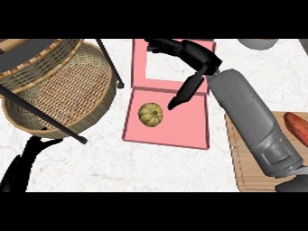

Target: Pick the squash from the cutting board and place it in the cardboard box

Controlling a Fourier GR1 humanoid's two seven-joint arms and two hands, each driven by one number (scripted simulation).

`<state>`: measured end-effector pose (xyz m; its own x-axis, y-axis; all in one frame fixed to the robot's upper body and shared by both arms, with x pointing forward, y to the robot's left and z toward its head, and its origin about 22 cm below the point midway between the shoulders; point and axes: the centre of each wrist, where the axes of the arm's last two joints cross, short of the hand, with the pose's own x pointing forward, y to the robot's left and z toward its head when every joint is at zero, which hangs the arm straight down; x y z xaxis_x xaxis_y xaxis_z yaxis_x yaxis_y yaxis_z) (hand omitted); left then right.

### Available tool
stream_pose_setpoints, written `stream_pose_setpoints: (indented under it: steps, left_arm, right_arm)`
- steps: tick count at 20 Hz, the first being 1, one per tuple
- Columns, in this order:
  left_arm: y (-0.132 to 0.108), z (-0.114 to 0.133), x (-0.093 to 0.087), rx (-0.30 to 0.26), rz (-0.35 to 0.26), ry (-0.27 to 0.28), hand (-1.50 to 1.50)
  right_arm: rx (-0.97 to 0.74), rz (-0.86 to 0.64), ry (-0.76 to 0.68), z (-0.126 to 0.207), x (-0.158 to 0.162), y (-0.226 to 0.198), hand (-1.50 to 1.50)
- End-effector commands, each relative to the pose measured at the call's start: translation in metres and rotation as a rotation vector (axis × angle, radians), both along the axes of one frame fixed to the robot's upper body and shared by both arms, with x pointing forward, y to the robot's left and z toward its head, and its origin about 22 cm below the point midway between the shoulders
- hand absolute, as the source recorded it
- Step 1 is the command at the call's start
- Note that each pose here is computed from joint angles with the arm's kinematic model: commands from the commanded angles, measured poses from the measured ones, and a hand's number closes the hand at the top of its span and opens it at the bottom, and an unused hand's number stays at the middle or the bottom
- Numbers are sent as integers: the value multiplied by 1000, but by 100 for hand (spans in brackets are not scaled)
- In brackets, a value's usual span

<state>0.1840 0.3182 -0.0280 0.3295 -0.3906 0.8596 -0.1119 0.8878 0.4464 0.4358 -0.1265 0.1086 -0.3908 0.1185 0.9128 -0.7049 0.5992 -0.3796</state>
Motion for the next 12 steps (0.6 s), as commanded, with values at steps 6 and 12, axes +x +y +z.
stream_pose_setpoints:
  steps: [6,12]
  left_arm:
    - [-21,44,48,-41,-116,-218,0]
    - [-39,42,49,-60,-161,-222,0]
  right_arm:
    - [178,-259,121,32,29,-98,-150]
    - [226,-348,123,61,31,-163,-150]
